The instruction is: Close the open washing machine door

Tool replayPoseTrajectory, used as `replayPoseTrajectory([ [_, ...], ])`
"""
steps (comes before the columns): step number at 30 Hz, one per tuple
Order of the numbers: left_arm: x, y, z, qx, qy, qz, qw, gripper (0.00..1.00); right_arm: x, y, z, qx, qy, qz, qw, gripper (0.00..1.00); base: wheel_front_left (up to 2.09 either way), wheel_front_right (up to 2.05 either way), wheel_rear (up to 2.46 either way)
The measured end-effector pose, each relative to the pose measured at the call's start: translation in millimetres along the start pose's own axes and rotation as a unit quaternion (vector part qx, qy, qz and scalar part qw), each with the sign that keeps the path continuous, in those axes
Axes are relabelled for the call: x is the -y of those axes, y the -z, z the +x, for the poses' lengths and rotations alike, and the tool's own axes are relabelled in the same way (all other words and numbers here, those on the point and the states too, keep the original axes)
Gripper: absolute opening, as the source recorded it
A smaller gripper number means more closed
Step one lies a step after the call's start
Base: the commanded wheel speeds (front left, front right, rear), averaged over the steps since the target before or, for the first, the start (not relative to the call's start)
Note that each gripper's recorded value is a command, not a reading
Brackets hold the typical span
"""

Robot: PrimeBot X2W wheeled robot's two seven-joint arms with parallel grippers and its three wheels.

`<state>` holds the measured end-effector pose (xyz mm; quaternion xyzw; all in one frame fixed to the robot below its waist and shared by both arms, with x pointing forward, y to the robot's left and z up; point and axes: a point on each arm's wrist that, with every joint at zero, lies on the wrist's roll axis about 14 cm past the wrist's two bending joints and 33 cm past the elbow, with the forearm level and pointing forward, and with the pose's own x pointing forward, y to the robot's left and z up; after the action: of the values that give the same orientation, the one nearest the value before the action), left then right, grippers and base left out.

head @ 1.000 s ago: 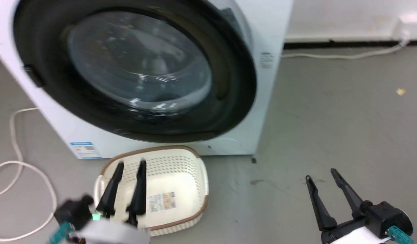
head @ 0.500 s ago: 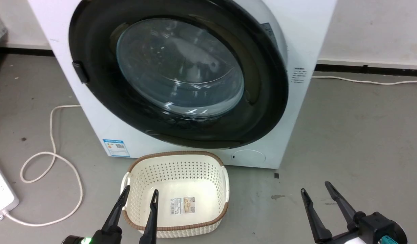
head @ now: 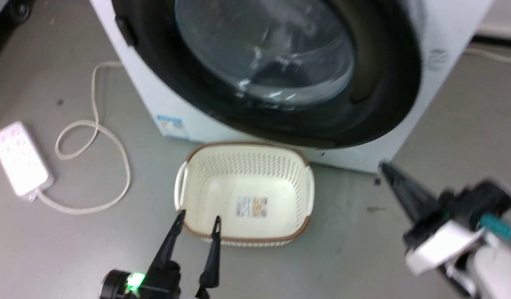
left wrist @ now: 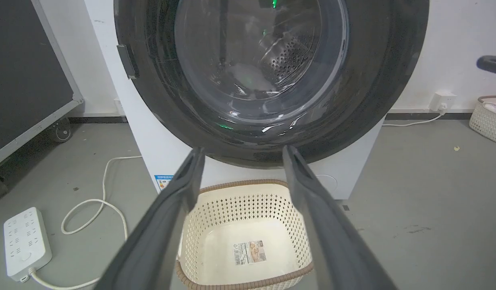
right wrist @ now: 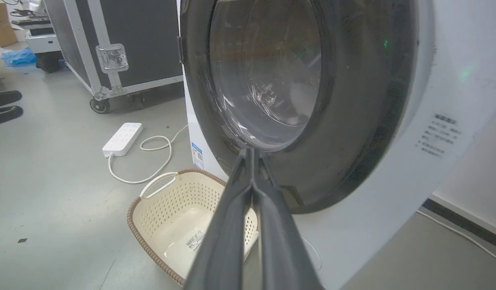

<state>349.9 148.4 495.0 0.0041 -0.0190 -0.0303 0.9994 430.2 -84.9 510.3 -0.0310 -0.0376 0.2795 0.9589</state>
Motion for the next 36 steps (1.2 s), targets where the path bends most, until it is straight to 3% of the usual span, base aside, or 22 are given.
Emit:
replayPoseTrajectory([
  [6, -3.4, 18.8, 11.7, -0.029, -0.018, 0.003, 0.999, 1.0, 14.5, 16.2, 65.6, -0.04, -0.073, -0.01, 0.996, 0.0, 0.0, 0.0, 0.0],
  [15, -18.1, 30.6, 17.4, -0.049, -0.052, 0.01, 0.997, 1.0, 65.6, 36.0, 128.4, -0.065, -0.045, -0.001, 0.997, 0.0, 0.0, 0.0, 0.0],
  [24, -18.4, 32.9, 19.8, -0.052, -0.059, 0.009, 0.997, 1.0, 113.2, 43.1, 145.0, -0.071, 0.022, 0.01, 0.997, 0.0, 0.0, 0.0, 0.0],
  [36, -14.0, 23.4, 25.2, -0.034, -0.051, 0.007, 0.998, 1.0, 117.9, 36.3, 136.7, -0.062, 0.046, 0.02, 0.997, 0.0, 0.0, 0.0, 0.0],
])
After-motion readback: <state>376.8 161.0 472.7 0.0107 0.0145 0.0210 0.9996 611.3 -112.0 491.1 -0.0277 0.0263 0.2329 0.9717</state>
